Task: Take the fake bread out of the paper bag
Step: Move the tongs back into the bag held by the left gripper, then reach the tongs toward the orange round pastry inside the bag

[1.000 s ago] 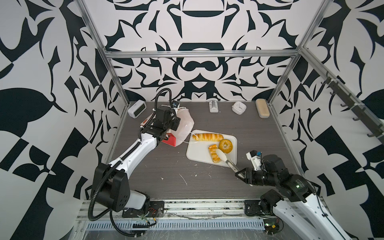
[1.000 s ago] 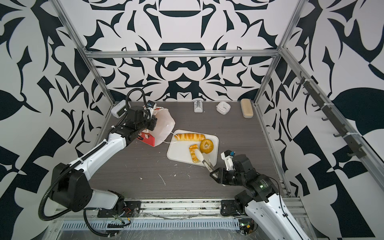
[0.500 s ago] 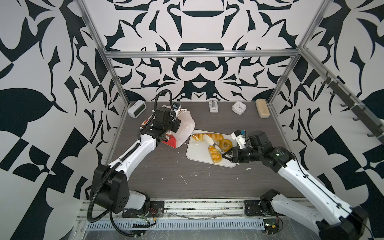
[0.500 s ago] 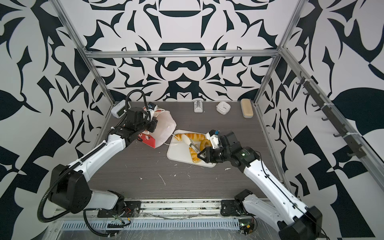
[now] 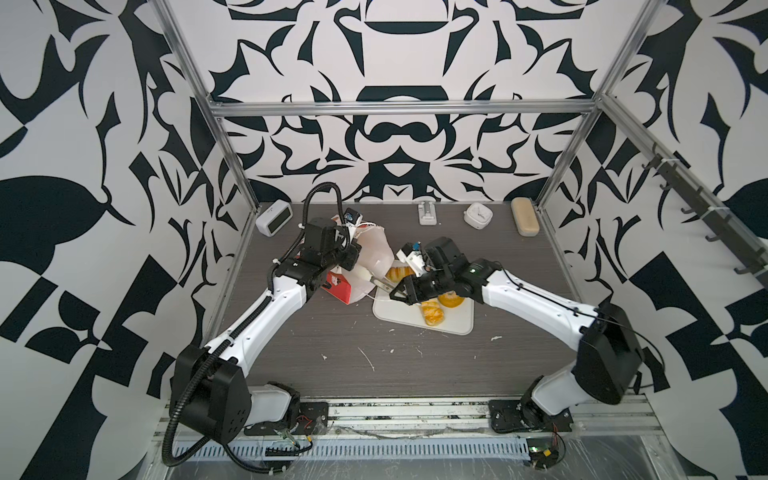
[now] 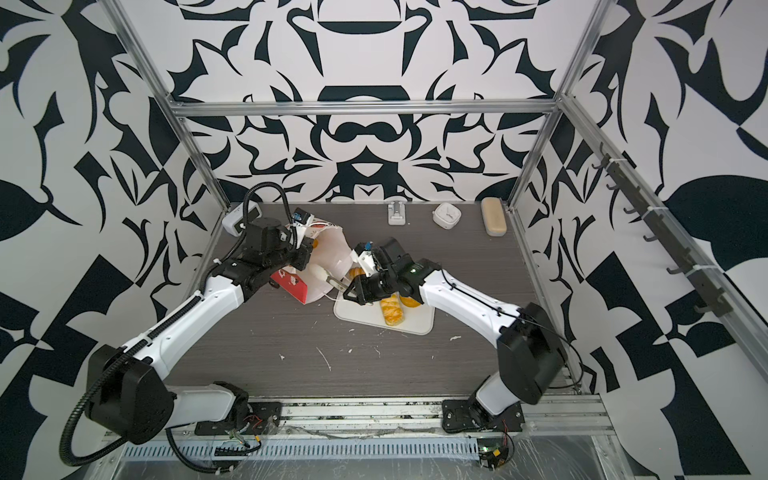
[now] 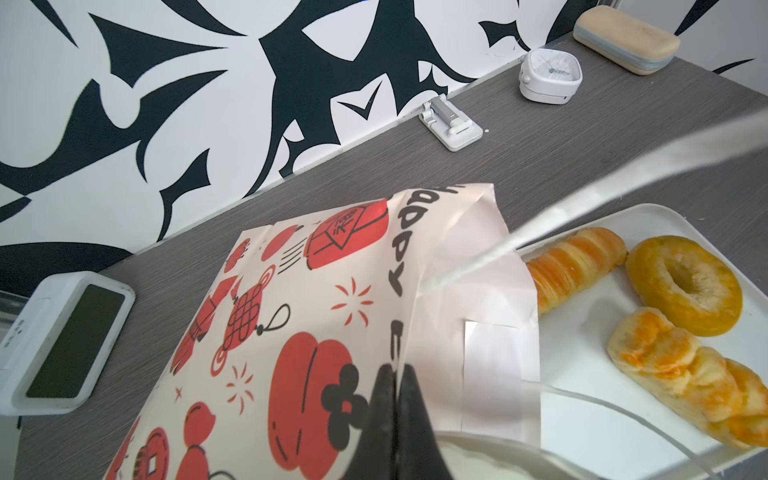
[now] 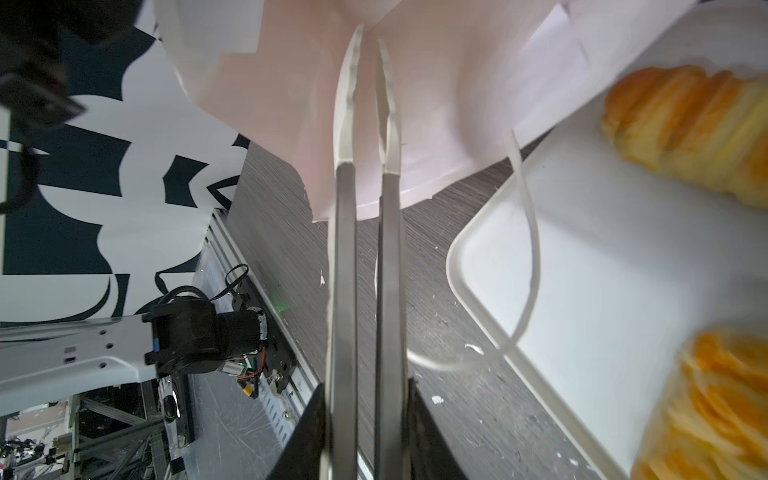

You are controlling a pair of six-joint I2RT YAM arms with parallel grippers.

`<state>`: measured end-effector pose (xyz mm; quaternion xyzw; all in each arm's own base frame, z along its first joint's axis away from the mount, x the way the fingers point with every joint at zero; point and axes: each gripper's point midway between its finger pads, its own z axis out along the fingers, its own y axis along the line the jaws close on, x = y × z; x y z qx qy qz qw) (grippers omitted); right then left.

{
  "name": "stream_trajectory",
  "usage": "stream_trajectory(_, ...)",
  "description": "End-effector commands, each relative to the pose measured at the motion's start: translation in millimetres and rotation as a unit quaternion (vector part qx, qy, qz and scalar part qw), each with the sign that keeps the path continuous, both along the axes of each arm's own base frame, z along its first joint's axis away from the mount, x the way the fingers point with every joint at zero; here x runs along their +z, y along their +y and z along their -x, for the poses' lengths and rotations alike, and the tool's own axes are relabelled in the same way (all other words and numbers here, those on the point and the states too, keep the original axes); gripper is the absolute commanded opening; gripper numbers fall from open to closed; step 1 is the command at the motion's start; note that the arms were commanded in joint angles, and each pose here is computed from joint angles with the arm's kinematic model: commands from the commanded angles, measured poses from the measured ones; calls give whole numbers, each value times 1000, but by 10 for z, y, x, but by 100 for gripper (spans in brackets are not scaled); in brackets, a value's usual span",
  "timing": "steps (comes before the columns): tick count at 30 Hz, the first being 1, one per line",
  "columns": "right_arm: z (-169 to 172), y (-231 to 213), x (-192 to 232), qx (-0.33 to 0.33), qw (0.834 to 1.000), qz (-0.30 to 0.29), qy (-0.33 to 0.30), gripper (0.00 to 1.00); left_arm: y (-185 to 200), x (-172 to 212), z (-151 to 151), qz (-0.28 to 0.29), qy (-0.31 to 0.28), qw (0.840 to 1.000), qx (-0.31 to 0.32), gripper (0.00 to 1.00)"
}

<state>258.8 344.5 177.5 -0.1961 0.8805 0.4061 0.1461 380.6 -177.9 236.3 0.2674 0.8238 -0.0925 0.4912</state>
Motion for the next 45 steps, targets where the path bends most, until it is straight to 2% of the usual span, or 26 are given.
stream_trajectory(1,-252,219,344,3,996,-27,-80,29,-18,-49,91,6,14,1000,-13,0)
stream_trajectory(5,-404,294,218,-2,995,13,-96,30,-36,-85,118,8,20,1000,-17,0)
stream_trajectory(8,-518,364,177,-9,995,18,-100,33,-50,-103,138,7,22,1000,-20,0)
stream_trajectory(14,-692,529,170,-27,996,1,-89,39,-71,-100,206,4,20,999,-25,0)
stream_trajectory(18,-756,579,153,-41,996,-8,-84,40,-42,27,256,4,5,1000,-25,0)
stream_trajectory(28,-875,705,195,-83,993,-59,-57,42,-70,60,303,-3,3,999,-33,0)
stream_trajectory(45,-1055,863,118,-118,991,-66,-11,41,-125,-10,321,-11,10,999,-43,0)
